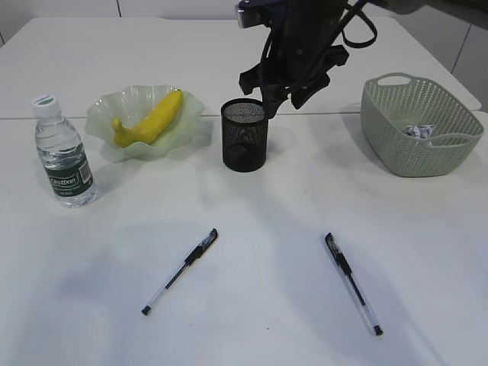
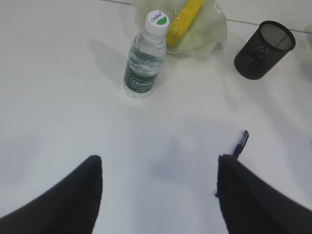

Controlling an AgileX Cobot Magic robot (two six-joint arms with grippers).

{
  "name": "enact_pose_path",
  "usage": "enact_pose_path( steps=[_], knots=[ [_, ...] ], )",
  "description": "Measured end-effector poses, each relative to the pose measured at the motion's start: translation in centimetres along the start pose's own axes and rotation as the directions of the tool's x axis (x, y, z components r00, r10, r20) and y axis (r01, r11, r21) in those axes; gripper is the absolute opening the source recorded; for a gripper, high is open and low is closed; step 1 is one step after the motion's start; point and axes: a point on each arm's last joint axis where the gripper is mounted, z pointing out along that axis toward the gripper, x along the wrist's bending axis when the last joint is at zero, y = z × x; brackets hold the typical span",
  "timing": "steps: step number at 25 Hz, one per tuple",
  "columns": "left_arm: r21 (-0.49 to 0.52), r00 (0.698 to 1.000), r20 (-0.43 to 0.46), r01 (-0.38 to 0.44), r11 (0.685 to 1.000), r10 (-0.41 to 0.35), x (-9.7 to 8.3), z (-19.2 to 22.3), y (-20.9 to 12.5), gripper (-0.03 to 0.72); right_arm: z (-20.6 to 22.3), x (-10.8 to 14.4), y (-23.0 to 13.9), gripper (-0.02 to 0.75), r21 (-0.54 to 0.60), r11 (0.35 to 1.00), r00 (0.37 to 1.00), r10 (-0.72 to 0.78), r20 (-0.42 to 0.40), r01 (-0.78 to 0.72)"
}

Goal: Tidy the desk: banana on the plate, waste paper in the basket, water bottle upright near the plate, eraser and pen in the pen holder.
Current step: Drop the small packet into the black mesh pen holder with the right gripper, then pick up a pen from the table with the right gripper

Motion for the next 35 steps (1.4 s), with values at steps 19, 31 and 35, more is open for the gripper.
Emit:
enact_pose_path(
  steps=[19, 31, 35],
  knots=[
    [0.085, 0.999, 0.009, -0.038, 0.996, 0.037, -0.3, 0.4, -0.6, 0.526, -0.9, -0.2, -10.7, 0.376, 0.347, 0.936, 0.998, -0.065, -0.001, 0.061],
    [0.115, 0.999, 0.009, -0.035, 0.993, 0.034, -0.3, 0.4, -0.9, 0.526, -0.5, -0.1, -21.1, 0.375, 0.362, 0.927, 0.987, 0.139, -0.080, -0.102],
    [0.118, 0.999, 0.017, -0.030, 0.993, 0.028, -0.4, 0.4, -0.9, 0.526, 0.1, -0.1, -22.1, 0.375, 0.338, 0.918, 0.967, 0.244, -0.068, -0.208]
  ],
)
